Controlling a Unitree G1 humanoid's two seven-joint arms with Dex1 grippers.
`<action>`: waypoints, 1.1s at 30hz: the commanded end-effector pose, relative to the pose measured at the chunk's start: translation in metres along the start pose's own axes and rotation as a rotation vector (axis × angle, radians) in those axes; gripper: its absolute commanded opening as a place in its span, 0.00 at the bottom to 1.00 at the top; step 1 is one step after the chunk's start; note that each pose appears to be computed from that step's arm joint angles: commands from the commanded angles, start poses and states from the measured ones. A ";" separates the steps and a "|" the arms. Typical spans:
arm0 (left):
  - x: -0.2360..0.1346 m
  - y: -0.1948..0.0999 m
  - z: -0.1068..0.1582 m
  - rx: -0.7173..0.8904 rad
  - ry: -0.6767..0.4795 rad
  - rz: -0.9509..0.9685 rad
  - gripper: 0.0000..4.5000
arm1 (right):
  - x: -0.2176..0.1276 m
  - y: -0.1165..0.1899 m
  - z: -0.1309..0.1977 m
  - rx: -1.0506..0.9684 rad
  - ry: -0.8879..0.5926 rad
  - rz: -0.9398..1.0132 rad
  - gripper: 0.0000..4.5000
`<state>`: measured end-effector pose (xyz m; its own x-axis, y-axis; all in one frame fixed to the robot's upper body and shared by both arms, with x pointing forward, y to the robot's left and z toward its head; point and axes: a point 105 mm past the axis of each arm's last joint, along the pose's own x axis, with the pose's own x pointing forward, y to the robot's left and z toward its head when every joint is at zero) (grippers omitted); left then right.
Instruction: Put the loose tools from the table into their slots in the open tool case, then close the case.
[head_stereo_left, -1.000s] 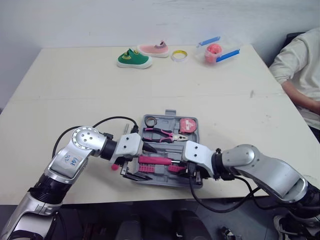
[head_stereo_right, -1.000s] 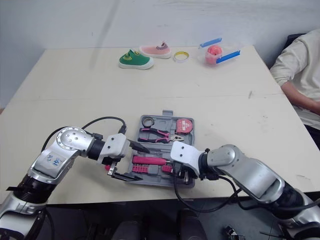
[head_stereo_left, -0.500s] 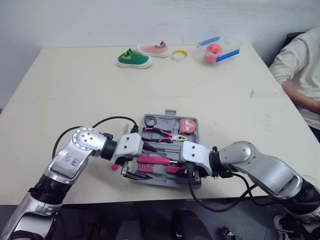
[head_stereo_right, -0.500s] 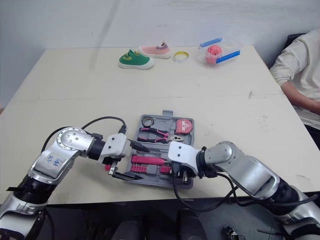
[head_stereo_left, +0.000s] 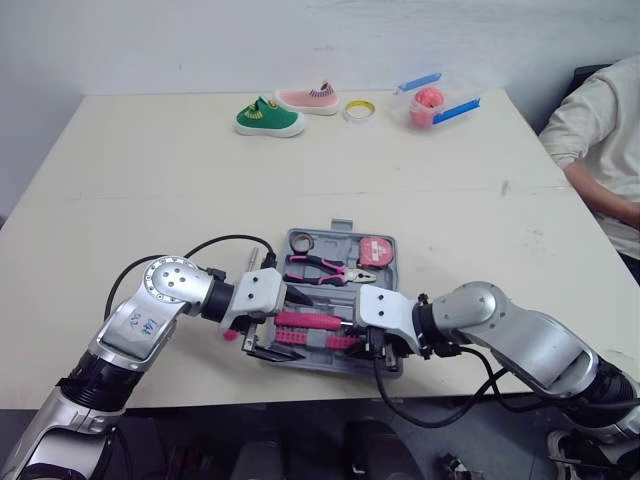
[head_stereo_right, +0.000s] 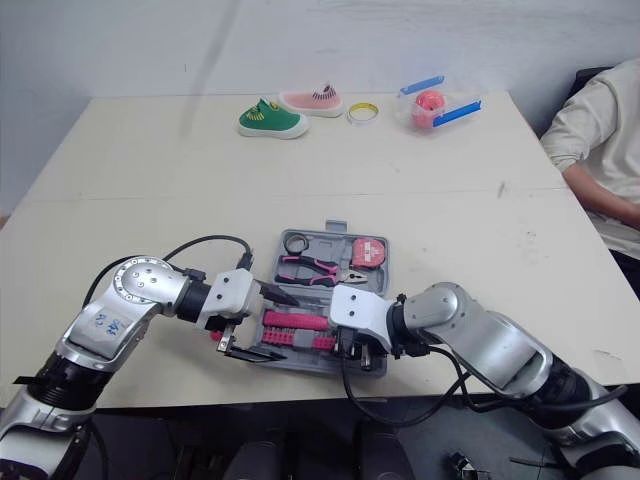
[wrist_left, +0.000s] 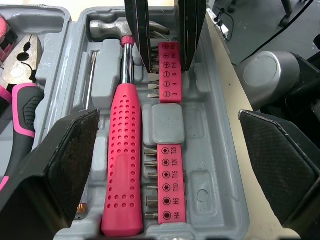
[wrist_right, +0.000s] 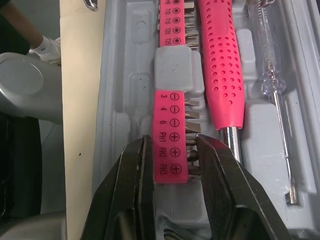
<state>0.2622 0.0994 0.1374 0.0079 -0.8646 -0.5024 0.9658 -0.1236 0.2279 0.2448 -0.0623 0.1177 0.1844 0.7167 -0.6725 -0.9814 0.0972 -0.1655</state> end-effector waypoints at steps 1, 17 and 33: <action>0.001 -0.002 0.008 0.043 -0.015 -0.004 1.00 | 0.005 0.004 -0.002 -0.008 0.007 0.010 0.26; 0.001 -0.006 0.017 0.044 -0.036 -0.025 1.00 | 0.005 0.005 -0.004 -0.010 0.008 -0.001 0.26; 0.000 -0.005 0.019 0.044 -0.033 -0.024 1.00 | -0.008 0.001 0.012 -0.019 -0.076 -0.020 0.84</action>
<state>0.2559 0.0942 0.1420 -0.0165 -0.8684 -0.4955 0.9664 -0.1411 0.2150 0.2453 -0.0618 0.1178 0.1937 0.7344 -0.6505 -0.9798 0.1106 -0.1668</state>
